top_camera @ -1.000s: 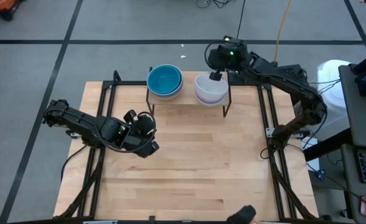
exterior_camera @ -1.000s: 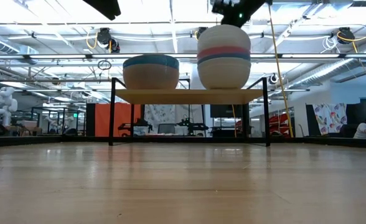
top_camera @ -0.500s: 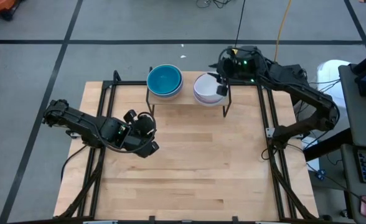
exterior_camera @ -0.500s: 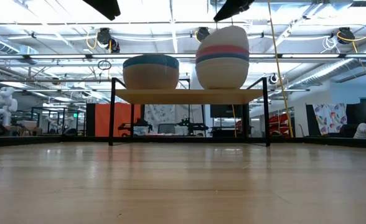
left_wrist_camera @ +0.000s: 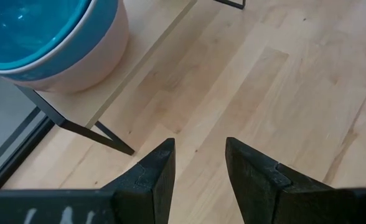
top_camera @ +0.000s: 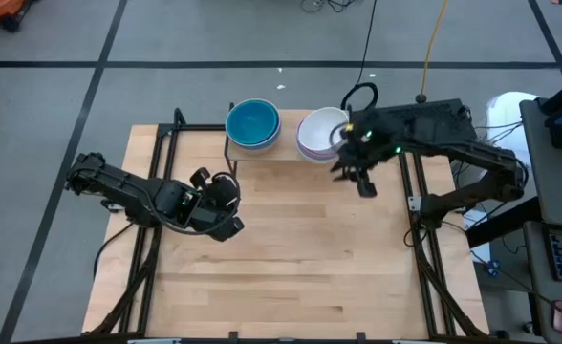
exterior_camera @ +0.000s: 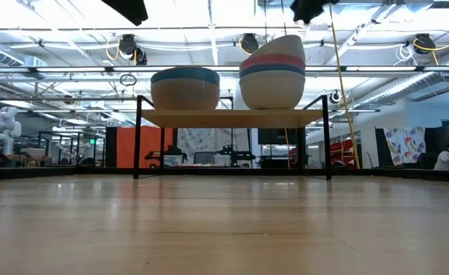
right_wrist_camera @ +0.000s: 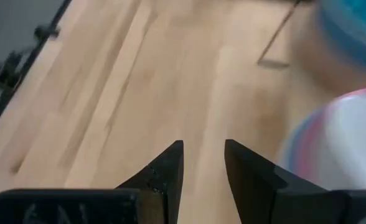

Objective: Place and stack bowls onto a shelf
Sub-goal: Stack the white bowl on top of the pink bowl on the shelf

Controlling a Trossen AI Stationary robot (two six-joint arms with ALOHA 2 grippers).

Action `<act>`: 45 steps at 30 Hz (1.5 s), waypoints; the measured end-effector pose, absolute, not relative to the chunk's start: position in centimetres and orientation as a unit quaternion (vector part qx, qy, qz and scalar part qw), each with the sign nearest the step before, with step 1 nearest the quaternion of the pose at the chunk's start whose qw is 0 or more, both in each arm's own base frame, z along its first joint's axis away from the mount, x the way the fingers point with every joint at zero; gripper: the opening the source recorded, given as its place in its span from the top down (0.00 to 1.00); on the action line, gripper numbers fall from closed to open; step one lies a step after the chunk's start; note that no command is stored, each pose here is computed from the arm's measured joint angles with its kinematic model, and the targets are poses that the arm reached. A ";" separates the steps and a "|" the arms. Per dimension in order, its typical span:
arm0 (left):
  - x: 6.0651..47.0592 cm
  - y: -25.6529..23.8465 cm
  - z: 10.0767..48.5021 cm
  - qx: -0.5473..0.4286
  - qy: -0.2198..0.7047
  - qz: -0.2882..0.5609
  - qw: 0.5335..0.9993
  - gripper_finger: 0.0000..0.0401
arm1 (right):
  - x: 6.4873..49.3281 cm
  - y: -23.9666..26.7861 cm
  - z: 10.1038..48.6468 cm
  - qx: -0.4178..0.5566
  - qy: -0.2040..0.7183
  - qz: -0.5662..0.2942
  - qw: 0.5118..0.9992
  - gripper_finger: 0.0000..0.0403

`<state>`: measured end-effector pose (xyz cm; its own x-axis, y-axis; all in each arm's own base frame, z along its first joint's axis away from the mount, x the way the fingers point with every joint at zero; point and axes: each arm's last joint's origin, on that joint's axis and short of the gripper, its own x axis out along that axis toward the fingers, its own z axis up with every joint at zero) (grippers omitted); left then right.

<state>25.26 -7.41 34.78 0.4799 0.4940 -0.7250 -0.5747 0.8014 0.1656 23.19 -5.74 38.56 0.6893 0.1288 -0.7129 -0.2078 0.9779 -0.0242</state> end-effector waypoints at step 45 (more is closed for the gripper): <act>25.5 -6.4 34.8 -0.039 0.411 0.318 0.853 0.63 | 21.7 -7.8 39.1 -0.245 0.283 -0.161 0.913 0.73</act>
